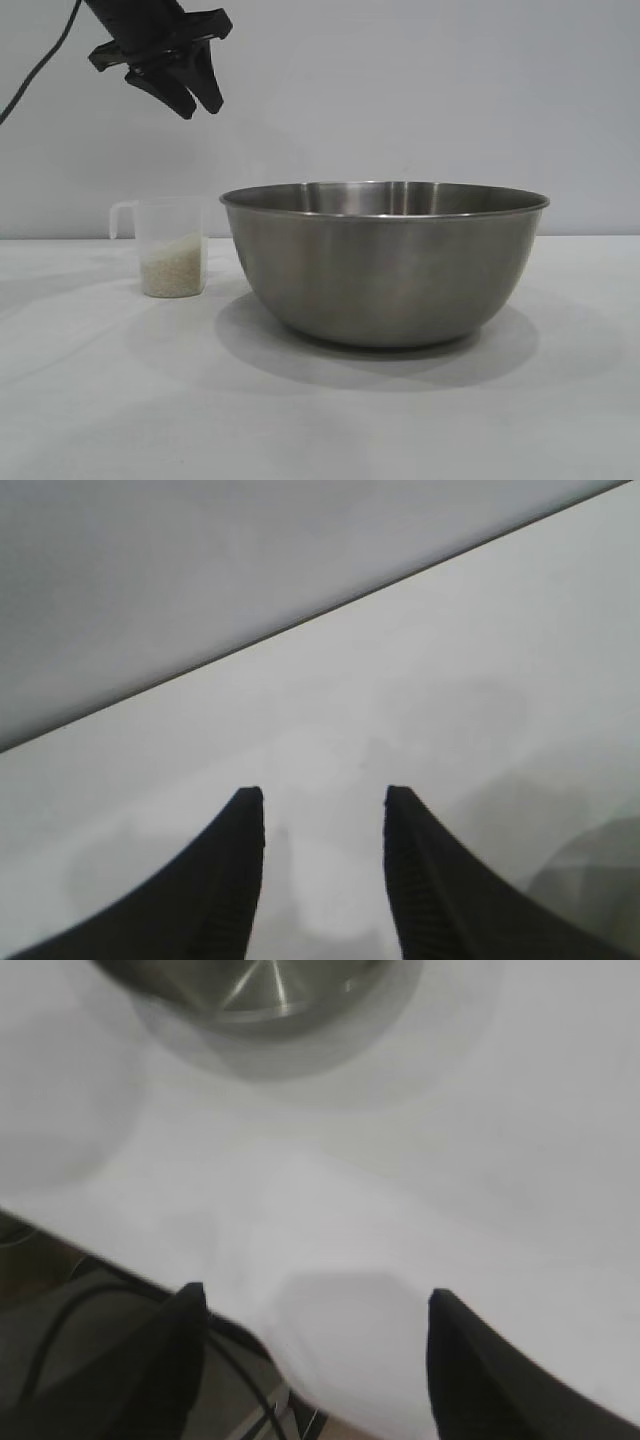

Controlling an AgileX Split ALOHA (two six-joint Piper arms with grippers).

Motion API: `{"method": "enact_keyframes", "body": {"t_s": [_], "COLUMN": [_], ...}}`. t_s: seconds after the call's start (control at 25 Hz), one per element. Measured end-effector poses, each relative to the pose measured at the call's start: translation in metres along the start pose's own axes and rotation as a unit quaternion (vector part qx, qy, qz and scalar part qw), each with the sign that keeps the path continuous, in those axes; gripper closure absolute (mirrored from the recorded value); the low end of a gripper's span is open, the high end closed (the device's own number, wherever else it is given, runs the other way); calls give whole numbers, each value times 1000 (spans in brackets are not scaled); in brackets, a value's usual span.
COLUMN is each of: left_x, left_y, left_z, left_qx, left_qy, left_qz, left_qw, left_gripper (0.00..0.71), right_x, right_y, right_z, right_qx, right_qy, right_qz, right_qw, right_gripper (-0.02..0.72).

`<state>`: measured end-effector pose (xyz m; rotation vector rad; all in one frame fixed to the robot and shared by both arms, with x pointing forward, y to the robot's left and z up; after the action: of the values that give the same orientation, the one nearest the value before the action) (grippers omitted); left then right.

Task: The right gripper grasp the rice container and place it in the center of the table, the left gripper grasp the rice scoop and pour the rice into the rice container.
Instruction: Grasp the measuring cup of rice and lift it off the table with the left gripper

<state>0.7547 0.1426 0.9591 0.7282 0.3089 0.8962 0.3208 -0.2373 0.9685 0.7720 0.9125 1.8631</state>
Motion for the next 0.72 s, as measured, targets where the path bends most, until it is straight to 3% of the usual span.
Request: {"method": "enact_keyframes", "body": {"t_s": [0.16,0.32,0.4,0.52,0.72], "left_x": [-1,20,20,16,-11], "left_y": [9,22,29,48,74], "left_z": [-20,-41,-50,-55,-95], "left_qx": [61,97,77,-2,-82], "left_qy": [-16,13,22,37,34], "left_qz": [1,73,95,130,168], "left_qw": [998,992,992,991,982], "left_gripper": [481,481,481,481,481], "right_x": [-4,-5,-5,-6,-6], "right_y": [-5,-5,-5,-4,13], "right_z": [-14,-14,-14,-9,16], "right_qx": [26,26,25,7,-122], "right_qy": [-5,-15,-16,-16,-6], "right_qz": [-8,-11,-11,-11,-6], "right_qw": [1000,999,999,1000,993], "right_gripper": [264,264,264,264,264]}}
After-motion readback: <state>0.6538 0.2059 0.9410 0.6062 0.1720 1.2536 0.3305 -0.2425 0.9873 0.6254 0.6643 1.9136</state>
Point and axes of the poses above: a point on each arm's last joint axis where the gripper is mounted, y pointing back along that axis away from the gripper, x along the wrist's bending axis when the last joint is at zero, z = x × y, the point moved 10 cm from there along -y, pointing out along that axis toward the gripper, and after that the axes turned 7 degrees about -y, right-handed, at the moved point
